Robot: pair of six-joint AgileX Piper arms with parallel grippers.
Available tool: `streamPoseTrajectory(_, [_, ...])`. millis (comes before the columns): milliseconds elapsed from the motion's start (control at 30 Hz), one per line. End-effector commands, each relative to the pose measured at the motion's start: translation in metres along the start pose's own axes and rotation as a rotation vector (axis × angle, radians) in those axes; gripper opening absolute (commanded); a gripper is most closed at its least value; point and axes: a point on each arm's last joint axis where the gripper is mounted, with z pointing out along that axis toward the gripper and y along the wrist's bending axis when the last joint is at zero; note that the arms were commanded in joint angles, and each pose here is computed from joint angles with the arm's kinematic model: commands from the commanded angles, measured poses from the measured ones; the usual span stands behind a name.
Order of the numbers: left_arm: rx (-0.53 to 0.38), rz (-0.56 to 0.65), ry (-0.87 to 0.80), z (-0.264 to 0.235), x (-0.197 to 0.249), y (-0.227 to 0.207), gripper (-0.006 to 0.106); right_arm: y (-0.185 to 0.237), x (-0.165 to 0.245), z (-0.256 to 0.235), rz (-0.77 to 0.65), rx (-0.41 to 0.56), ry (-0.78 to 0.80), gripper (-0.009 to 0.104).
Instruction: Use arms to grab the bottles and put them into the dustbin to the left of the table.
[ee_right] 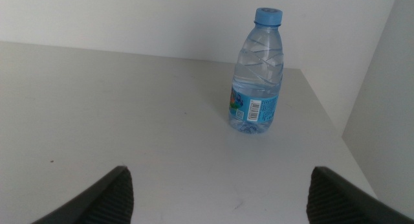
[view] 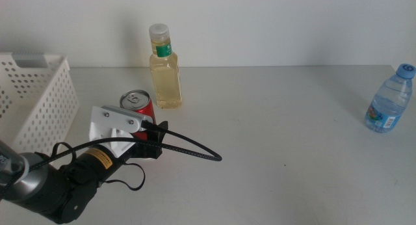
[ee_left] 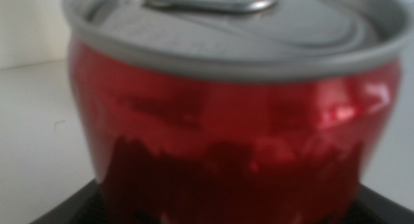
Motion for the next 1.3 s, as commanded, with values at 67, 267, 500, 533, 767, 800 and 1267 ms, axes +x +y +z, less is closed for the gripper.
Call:
streamPoseTrajectory(67, [0.004, -0.013, -0.138, 0.009, -0.020, 0.000, 0.090, -0.001, -0.011, -0.003, -0.017, 0.017, -0.104, 0.094])
streamPoseTrajectory(267, [-0.018, -0.025, -0.157, 0.011, -0.019, 0.002, 0.068, -0.001, -0.011, -0.003, -0.017, 0.017, -0.104, 0.094])
streamPoseTrajectory(500, [-0.022, -0.030, -0.196, 0.009, -0.021, 0.003, 0.008, -0.001, -0.011, -0.003, -0.017, 0.017, -0.104, 0.094])
streamPoseTrajectory(533, [-0.008, -0.043, -0.189, 0.007, -0.021, 0.001, -0.002, -0.001, -0.011, -0.003, -0.017, 0.017, -0.104, 0.094])
streamPoseTrajectory(767, [0.009, -0.090, -0.102, -0.008, -0.040, -0.004, -0.002, -0.001, -0.011, -0.003, -0.017, 0.017, -0.104, 0.094])
streamPoseTrajectory(800, [0.015, -0.081, -0.071, -0.010, -0.045, -0.005, -0.002, -0.001, -0.011, -0.003, -0.017, 0.017, -0.104, 0.094])
streamPoseTrajectory(1267, [-0.093, -0.021, 0.231, -0.054, -0.136, -0.010, -0.002, -0.001, -0.011, -0.003, -0.017, 0.017, -0.104, 0.094])
